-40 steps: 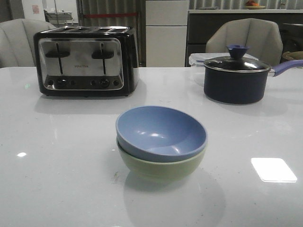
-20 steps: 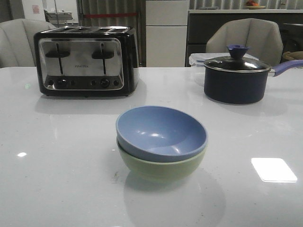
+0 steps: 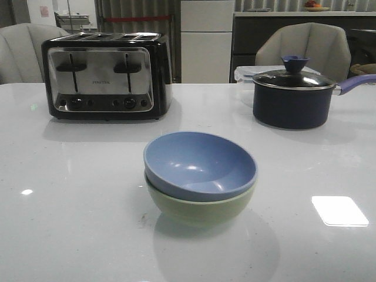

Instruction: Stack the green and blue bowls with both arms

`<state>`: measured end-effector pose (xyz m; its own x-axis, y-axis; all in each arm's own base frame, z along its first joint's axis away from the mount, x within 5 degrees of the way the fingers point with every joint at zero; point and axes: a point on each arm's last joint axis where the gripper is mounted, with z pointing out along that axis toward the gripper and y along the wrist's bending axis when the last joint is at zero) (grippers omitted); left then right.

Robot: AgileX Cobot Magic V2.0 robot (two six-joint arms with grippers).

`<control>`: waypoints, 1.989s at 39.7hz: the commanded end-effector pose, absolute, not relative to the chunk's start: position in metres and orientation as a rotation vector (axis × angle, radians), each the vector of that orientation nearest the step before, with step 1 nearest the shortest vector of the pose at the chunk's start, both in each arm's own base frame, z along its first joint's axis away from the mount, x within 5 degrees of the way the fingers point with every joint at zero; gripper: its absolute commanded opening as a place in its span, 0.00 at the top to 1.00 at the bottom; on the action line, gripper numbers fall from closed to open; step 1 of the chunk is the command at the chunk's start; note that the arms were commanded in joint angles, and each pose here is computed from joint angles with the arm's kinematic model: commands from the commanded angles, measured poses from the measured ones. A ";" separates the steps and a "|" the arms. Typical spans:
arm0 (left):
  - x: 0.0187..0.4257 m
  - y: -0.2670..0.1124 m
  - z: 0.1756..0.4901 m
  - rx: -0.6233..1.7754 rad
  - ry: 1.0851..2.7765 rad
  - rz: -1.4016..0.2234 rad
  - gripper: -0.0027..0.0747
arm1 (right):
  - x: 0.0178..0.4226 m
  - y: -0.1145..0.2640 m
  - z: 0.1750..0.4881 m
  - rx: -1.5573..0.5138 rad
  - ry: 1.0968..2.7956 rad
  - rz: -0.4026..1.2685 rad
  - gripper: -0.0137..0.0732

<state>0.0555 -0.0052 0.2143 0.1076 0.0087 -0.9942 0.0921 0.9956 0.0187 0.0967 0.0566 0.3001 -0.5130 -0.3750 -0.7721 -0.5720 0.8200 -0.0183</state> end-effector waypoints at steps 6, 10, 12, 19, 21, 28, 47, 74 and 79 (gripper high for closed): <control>0.053 -0.005 0.222 0.065 1.356 -0.071 0.85 | 0.100 0.058 0.313 -0.667 2.080 0.302 0.78; 0.053 -0.005 0.222 0.065 1.356 -0.071 0.85 | 0.100 0.058 0.313 -0.667 2.080 0.302 0.78; 0.053 -0.005 0.222 0.065 1.356 -0.071 0.85 | 0.100 0.058 0.313 -0.667 2.080 0.302 0.78; 0.053 -0.005 0.222 0.065 1.356 -0.071 0.85 | 0.100 0.058 0.313 -0.667 2.080 0.302 0.78; 0.053 -0.005 0.222 0.065 1.356 -0.071 0.85 | 0.100 0.058 0.313 -0.667 2.080 0.302 0.78; 0.053 -0.005 0.222 0.065 1.356 -0.071 0.85 | 0.100 0.058 0.313 -0.667 2.080 0.302 0.78; 0.053 -0.005 0.222 0.065 1.356 -0.071 0.85 | 0.081 0.016 0.305 -0.247 1.766 0.072 0.78; 0.053 -0.005 0.222 0.065 1.356 -0.071 0.85 | 0.055 -0.001 0.205 -0.049 1.491 -0.093 0.78; 0.053 -0.005 0.222 0.065 1.356 -0.071 0.85 | 0.055 -0.001 0.205 -0.049 1.494 -0.093 0.78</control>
